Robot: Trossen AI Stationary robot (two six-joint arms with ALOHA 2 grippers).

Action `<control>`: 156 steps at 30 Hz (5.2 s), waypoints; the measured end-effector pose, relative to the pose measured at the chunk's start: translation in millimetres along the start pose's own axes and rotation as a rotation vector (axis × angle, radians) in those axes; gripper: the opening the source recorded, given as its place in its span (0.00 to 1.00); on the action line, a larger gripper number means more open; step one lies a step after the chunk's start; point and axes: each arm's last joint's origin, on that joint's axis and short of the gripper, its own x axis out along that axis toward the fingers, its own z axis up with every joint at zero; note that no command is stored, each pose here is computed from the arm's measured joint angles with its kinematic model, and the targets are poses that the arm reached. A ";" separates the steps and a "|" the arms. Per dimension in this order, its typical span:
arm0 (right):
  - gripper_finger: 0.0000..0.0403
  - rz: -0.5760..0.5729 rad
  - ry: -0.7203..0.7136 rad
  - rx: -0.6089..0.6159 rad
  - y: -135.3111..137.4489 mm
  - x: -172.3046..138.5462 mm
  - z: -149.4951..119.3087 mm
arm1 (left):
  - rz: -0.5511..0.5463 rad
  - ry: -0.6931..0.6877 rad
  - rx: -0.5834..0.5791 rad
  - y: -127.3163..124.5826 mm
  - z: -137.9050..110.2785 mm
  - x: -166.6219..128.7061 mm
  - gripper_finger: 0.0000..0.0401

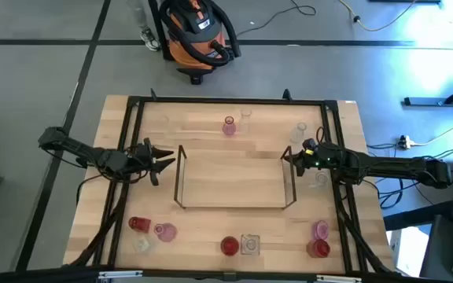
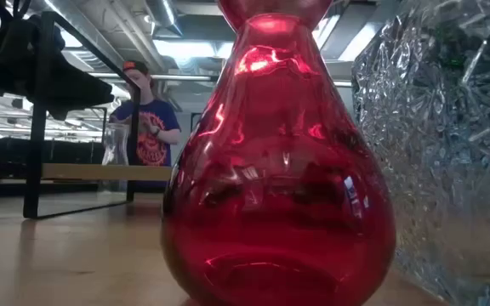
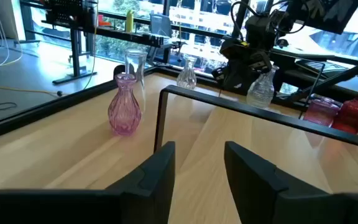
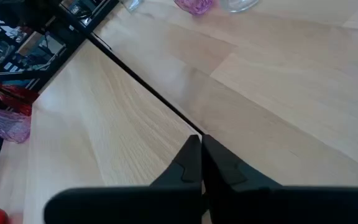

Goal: Sort vases onto shelf

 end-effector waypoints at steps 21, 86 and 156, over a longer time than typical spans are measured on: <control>0.00 0.000 0.000 0.000 0.0 0.0 0.0 | 0.000 0.000 0.000 0.0 0.0 0.0 0.33; 0.00 0.112 -0.297 -0.014 15.9 -4.5 24.0 | -0.015 -0.106 -0.495 -1.5 11.7 -0.6 0.33; 0.14 0.595 -0.968 -0.132 173.1 -41.3 215.7 | 0.417 0.413 -0.191 -13.6 256.3 43.3 0.33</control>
